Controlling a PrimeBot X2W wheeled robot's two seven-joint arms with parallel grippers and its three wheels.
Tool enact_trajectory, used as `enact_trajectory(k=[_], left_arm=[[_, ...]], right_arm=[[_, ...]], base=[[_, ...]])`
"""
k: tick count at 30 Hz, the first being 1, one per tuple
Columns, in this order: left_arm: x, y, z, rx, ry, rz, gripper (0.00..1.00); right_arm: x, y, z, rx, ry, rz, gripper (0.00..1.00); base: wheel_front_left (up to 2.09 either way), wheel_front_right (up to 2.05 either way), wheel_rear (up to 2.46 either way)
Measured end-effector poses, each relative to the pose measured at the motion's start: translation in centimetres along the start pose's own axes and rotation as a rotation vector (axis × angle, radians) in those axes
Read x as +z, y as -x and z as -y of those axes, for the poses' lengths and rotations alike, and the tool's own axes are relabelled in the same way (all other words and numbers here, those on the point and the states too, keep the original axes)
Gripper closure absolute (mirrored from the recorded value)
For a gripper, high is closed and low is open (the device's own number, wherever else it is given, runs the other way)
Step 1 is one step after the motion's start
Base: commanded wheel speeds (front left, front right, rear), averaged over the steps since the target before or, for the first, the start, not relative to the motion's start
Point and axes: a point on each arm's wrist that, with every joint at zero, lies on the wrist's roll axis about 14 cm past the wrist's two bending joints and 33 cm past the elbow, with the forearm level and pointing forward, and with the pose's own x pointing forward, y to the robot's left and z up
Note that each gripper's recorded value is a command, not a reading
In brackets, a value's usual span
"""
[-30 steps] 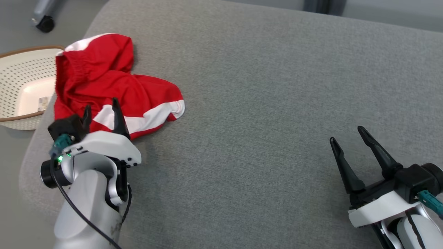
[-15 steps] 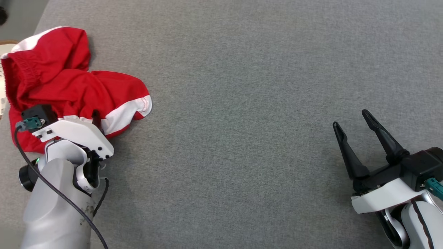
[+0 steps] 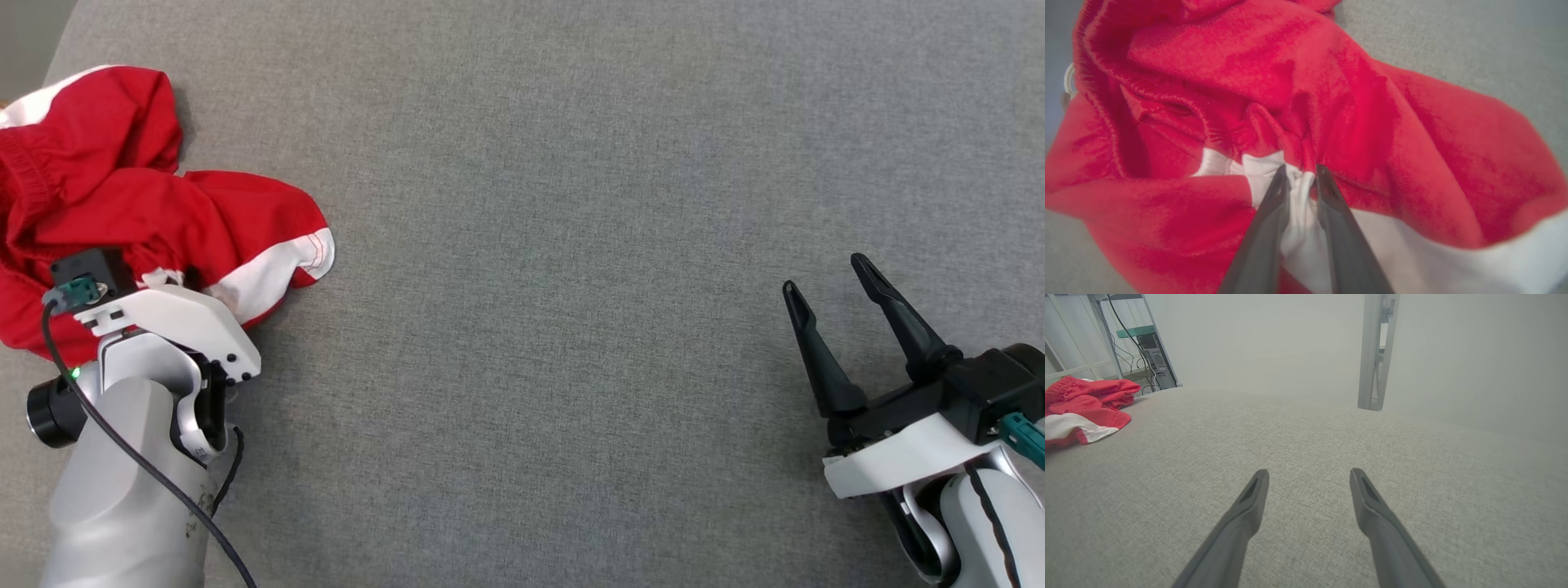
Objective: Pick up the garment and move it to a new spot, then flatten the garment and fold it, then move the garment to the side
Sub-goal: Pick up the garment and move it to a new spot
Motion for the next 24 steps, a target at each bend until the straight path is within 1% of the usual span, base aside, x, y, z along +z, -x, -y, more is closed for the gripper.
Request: enact_trajectory(k=[2,5,7,9,11,14,16,24], left_arm=[[1.9,0.4,0.4,-0.014,0.017,0.119,1.0],[5.1,1.6,1.6,-0.064,0.065,0.286,1.0],[6.8,2.7,2.3,-0.093,0.078,0.381,1.0],[8.0,3.8,2.6,-0.106,0.041,0.449,1.0],[9.3,5.2,3.1,-0.124,0.034,0.519,1.0],[11.6,7.7,4.9,-0.187,0.028,0.625,1.0],[12.6,9.3,6.5,-0.25,0.034,0.668,1.0],[14.0,13.8,14.1,-0.495,-0.001,0.707,1.0]], right_arm=[[0.3,0.1,-0.1,-0.004,-0.004,0.006,0.0],[1.1,0.3,-0.4,-0.011,-0.007,0.024,0.0],[1.8,0.4,-0.6,-0.017,-0.01,0.038,0.0],[2.3,0.8,-0.9,-0.027,-0.019,0.047,0.0],[3.1,1.3,-1.2,-0.038,-0.025,0.062,0.0],[4.2,2.2,-1.5,-0.061,-0.035,0.088,0.0],[5.1,2.9,-1.5,-0.079,-0.041,0.107,0.0],[7.2,6.4,0.9,-0.204,-0.034,0.16,0.0]], base=[[0.0,0.0,0.0],[0.0,0.0,0.0],[0.0,0.0,0.0],[0.0,0.0,0.0],[0.0,0.0,0.0],[0.0,0.0,0.0],[0.0,0.0,0.0],[0.0,0.0,0.0]])
